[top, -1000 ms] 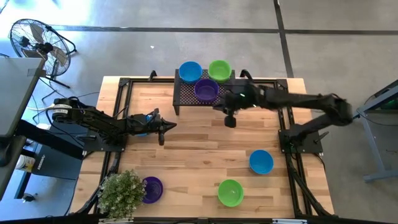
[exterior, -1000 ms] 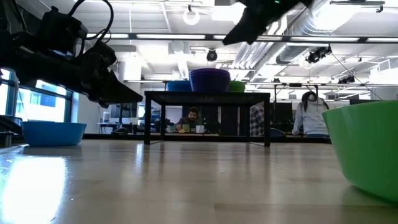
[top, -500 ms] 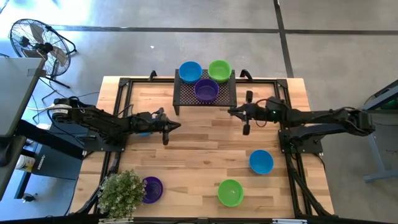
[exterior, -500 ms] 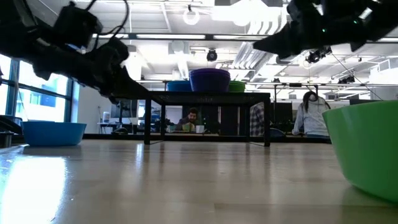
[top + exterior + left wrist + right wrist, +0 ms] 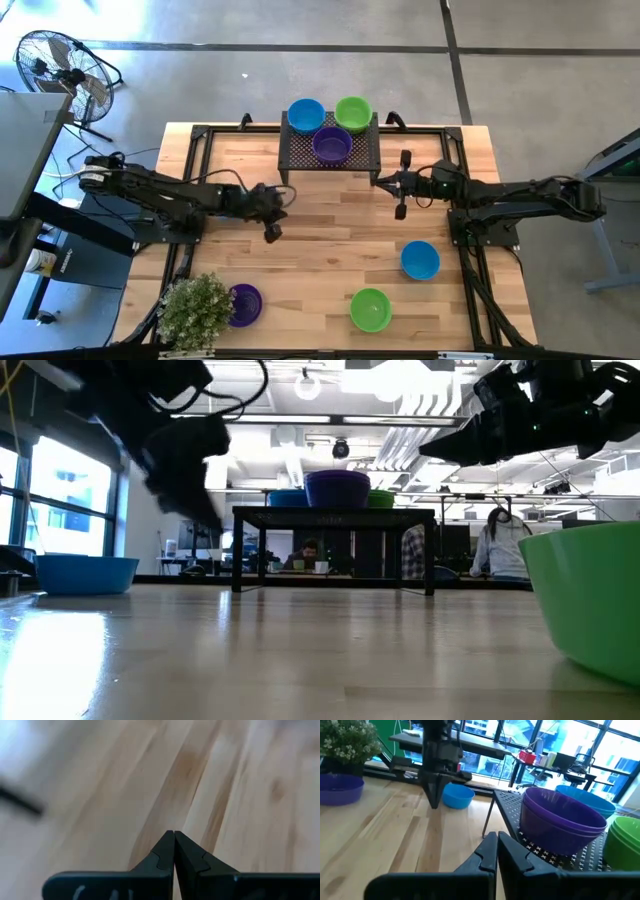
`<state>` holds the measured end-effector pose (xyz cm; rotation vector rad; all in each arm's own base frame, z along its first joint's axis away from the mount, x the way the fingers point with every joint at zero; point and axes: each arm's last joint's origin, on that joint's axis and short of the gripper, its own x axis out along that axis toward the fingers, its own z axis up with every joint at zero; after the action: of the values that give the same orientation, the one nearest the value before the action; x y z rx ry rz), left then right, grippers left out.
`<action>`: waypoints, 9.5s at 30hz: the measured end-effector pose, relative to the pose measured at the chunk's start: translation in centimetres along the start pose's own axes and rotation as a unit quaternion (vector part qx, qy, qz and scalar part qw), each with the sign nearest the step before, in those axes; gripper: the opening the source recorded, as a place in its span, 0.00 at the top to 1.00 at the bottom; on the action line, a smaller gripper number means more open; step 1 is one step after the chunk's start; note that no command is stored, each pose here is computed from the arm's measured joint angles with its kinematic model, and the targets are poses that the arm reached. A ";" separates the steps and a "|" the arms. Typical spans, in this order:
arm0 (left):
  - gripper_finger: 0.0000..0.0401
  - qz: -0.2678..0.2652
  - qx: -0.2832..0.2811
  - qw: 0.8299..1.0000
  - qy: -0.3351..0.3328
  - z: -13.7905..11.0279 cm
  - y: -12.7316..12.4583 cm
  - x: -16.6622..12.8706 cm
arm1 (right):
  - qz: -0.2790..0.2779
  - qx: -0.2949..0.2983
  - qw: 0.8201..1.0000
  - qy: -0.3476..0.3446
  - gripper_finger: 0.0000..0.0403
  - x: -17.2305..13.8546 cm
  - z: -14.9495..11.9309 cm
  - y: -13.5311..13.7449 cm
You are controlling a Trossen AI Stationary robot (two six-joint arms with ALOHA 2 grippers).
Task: Pick & Place Mini bowls
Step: Stack the top blue bowl on the blue bowl on the shelf, then stack the violet bowl on the violet bowl on the shelf
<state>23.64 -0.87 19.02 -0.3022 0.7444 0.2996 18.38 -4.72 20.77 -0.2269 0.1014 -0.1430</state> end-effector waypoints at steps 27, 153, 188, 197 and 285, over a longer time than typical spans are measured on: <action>0.54 0.135 -0.196 0.941 0.239 -2.1 5.3 -1.9 | 0.003 -0.013 1.000 0.007 1.00 0.0 -0.2 0.0; 0.86 0.142 0.260 0.930 0.218 25.3 14.3 2.1 | -0.014 -0.012 1.000 0.017 1.00 0.0 -0.3 0.0; 0.50 0.143 0.271 0.928 0.213 27.0 13.4 -1.7 | -0.014 -0.012 1.000 0.017 1.00 0.0 -0.3 0.0; 0.68 0.141 0.269 0.928 0.218 26.9 13.5 -1.4 | -0.014 -0.012 1.000 0.017 1.00 0.0 -0.3 0.0; 0.61 -0.139 0.241 0.873 0.401 -1.7 -15.3 0.1 | -0.047 0.044 0.998 0.018 1.00 0.2 -0.3 -0.2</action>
<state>28.38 -15.49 20.23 -0.0390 1.5431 -0.3228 18.49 -5.04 20.47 -0.1419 0.1208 -0.2442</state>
